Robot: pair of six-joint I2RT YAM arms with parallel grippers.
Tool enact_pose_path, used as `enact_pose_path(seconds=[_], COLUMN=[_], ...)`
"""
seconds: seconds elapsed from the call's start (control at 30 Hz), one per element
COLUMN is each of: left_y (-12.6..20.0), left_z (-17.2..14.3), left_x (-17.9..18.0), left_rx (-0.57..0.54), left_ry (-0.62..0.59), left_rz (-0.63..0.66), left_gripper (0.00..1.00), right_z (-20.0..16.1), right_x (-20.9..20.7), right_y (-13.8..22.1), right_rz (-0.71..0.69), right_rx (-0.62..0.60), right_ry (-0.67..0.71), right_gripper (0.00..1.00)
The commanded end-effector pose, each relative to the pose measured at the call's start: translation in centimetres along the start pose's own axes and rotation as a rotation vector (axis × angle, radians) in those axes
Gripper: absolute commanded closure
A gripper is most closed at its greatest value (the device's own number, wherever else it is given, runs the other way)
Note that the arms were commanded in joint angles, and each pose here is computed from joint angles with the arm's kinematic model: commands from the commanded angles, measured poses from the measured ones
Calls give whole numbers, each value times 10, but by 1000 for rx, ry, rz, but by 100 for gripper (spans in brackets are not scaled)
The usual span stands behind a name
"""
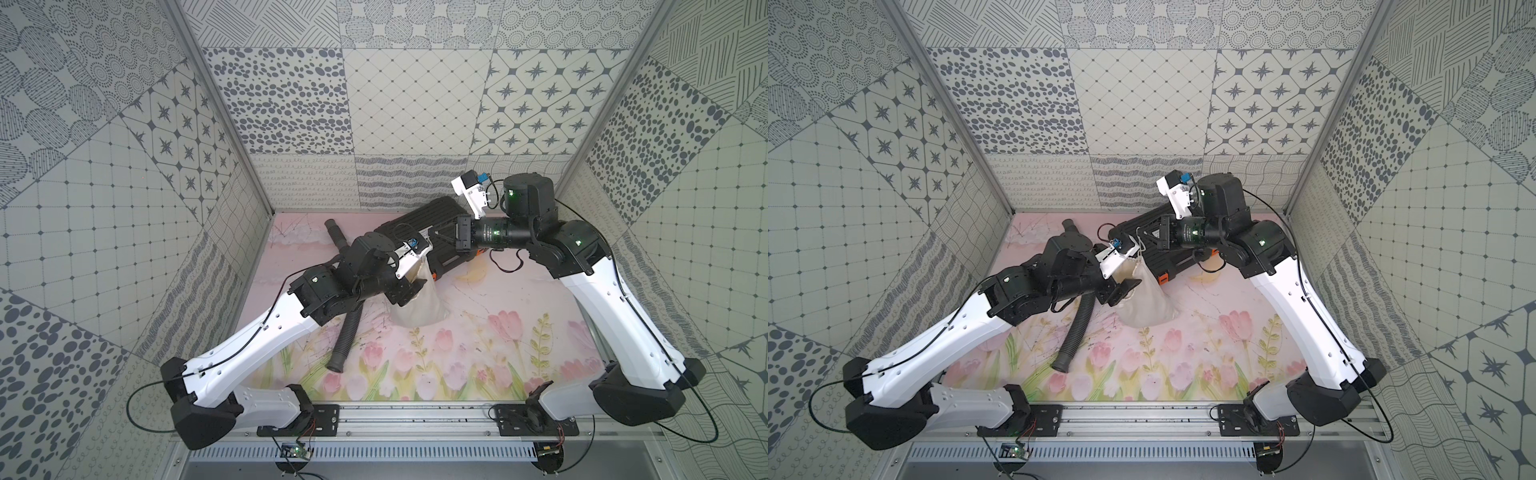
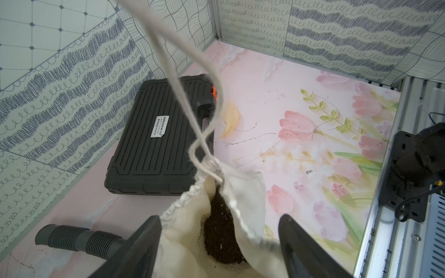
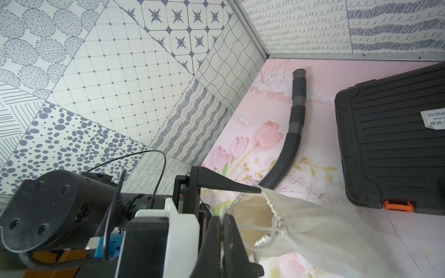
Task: Close the soil bag
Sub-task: Frap the soil bag at the center of the board.
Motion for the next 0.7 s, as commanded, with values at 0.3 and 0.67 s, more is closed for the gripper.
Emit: enact_pose_path(seconds=[0.3,0.67], left_y=[-18,-42], left_z=[60,44], left_x=[23,26], left_rx=[-255,-216], left_ry=[63,89], left_rz=[78,63], left_gripper=[23,67], right_z=[28,28], right_x=[50,51], right_y=[30,42], right_rz=[157,133], right_rx=[-142,-181], right_ry=[80,77], right_gripper=[100,100])
Point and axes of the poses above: each gripper's point midway between its finger pads, its own y axis back along the fingers, its own x axis along the line the jaws close on, z = x × y, the point moved 2 cm from there along y, back along the fingers, and after that the axes turned 1 degree about -y, right-handed, at the moved point
